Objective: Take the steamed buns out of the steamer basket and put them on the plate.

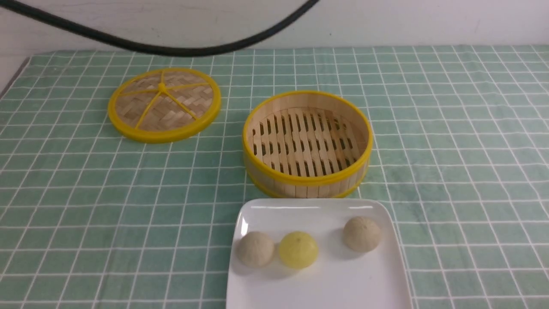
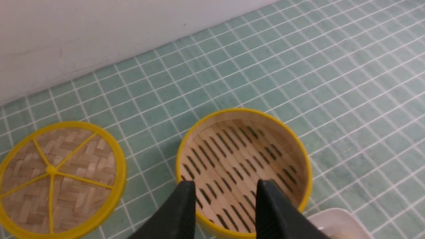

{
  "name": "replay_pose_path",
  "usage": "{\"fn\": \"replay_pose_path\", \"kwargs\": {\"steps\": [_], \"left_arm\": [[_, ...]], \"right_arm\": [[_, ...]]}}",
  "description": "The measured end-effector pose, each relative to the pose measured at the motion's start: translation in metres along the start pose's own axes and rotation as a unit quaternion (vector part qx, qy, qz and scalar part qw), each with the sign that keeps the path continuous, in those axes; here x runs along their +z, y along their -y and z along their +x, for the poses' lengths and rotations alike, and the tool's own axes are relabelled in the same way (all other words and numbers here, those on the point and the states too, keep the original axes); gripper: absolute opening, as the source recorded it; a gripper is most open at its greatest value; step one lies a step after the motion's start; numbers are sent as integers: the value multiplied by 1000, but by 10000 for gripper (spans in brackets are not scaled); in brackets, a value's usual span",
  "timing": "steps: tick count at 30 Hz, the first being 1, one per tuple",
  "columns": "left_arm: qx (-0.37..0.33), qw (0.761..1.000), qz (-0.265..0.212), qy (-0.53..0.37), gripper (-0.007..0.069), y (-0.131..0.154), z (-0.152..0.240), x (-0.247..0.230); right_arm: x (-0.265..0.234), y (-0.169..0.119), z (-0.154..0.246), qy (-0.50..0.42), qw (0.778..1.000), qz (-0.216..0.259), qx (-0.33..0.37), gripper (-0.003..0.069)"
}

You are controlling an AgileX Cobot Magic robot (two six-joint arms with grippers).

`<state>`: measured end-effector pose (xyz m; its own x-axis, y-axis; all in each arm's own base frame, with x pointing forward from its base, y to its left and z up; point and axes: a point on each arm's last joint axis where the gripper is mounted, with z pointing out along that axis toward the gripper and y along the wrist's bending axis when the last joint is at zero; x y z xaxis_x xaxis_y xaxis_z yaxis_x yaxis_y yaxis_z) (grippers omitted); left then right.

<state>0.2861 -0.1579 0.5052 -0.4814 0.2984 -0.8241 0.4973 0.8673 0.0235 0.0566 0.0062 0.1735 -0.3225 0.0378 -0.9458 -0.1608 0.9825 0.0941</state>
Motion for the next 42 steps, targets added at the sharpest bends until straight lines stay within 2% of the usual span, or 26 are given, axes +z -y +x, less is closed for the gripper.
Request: {"fn": "replay_pose_path", "kwargs": {"steps": [4,6,9,13,15,17,18,21,22,25,29,35,42], "left_arm": [[17,999,-26,-18,281,-5,14,38],[27,999,-39,-23,281,-6,39,59],[24,998,-52,-17,281,-11,65,64],[-64,994,-88,-16,278,-43,142,62],[-98,990,-102,-5,277,-55,159,57],[-157,978,-137,-11,277,-75,214,48],[-160,977,-140,-15,277,-77,219,49],[-194,961,-197,-19,277,-92,284,28],[-197,960,-199,-26,277,-91,291,28],[-233,939,-250,-30,277,-91,348,10],[-256,924,-285,-9,277,-80,388,-5],[-250,920,-298,41,277,-56,418,-18],[-234,919,-305,86,277,-41,430,-29]], "right_arm": [[0,0,0,0,1000,0,-1,236],[0,0,0,0,1000,0,-1,236],[0,0,0,0,1000,0,-1,236],[0,0,0,1,1000,0,-1,236],[0,0,0,1,1000,0,-1,236],[0,0,0,1,1000,0,-1,236],[0,0,0,1,1000,0,-1,236],[0,0,0,1,1000,0,-1,236],[0,0,0,1,1000,0,-1,236],[0,0,0,1,1000,0,-1,236],[0,0,0,1,1000,0,-1,236],[0,0,0,1,1000,0,-1,237],[0,0,0,1,1000,0,-1,237]]}}
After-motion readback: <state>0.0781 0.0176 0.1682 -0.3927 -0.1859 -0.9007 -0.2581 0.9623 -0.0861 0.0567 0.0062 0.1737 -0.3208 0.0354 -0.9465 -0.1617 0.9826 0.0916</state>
